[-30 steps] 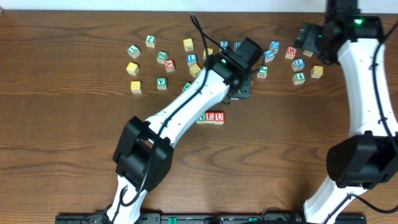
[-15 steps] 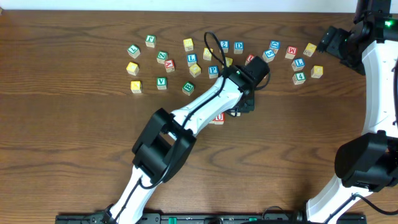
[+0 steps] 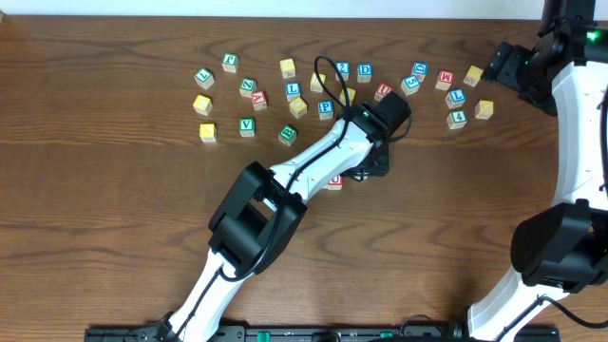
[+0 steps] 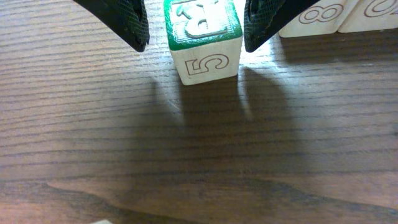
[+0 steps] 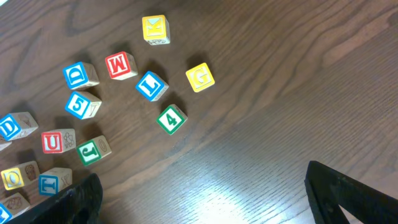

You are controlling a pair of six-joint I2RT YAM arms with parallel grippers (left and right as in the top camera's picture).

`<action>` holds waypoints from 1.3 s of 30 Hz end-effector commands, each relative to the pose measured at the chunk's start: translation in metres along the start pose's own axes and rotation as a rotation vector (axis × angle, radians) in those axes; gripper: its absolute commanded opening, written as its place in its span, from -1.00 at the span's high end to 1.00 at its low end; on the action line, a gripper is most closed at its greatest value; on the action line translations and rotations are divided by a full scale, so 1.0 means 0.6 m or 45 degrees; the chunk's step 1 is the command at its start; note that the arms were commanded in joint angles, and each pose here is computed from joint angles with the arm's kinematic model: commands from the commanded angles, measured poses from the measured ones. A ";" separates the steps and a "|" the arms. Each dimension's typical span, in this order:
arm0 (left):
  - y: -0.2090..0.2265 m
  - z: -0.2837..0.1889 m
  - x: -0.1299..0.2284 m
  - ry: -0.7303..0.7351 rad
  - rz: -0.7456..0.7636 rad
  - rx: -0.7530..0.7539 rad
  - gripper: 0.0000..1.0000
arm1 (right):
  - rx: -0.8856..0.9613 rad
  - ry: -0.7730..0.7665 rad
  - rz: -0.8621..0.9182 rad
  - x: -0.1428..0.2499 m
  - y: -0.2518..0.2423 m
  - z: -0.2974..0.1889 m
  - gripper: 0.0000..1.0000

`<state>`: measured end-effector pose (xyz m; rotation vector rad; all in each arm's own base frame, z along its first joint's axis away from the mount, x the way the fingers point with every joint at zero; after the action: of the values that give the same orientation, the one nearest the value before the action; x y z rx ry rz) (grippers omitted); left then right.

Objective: Spell out NEURIPS
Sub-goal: 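Grasp the green R block with the left gripper and carry it right, then set the R block right of the U block and retract the left arm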

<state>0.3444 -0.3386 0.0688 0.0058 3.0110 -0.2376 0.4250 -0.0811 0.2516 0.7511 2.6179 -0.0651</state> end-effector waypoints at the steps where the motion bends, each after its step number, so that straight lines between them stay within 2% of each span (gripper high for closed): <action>1: -0.002 0.002 0.005 0.025 -0.005 0.014 0.03 | -0.008 -0.004 0.012 -0.003 0.007 -0.001 -0.98; 10: -0.015 -0.061 -0.015 -0.091 0.135 0.073 0.01 | -0.002 0.010 0.012 0.001 0.005 -0.001 -0.98; 11: -0.013 -0.070 -0.019 -0.115 0.147 0.065 -0.07 | -0.001 0.013 0.011 0.002 0.005 -0.001 -0.98; 15: 0.007 -0.125 -0.048 -0.250 0.187 0.029 -0.17 | -0.001 0.029 0.009 0.005 0.005 -0.001 -0.98; 20: 0.051 -0.225 -0.087 -0.406 0.149 0.053 -0.18 | -0.056 0.078 -0.032 0.019 0.019 -0.002 -0.95; 24: 0.114 -0.298 -0.109 -0.480 0.066 0.052 -0.18 | -0.130 0.122 -0.127 0.038 0.052 -0.007 -0.90; 29: 0.225 -0.360 -0.136 -0.527 -0.111 -0.002 -0.17 | -0.180 0.148 -0.286 0.074 0.112 -0.014 -0.83; 39: 0.422 -0.385 -0.162 -0.504 -0.447 -0.142 -0.18 | -0.260 0.192 -0.516 0.170 0.227 0.000 -0.40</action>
<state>0.4150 -0.0718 0.2620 -0.4730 2.6286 -0.1172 0.4217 0.0670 0.2367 0.2142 2.7811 0.1376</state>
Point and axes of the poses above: each gripper's point midway between its finger pads, its own z axis out along the fingers, its own y axis along the line the jaws close on, x = y × z, the point moved 5 cm from there along -z, back along the fingers, and after that the axes turned 1 degree about -z, right-handed, at the moved point
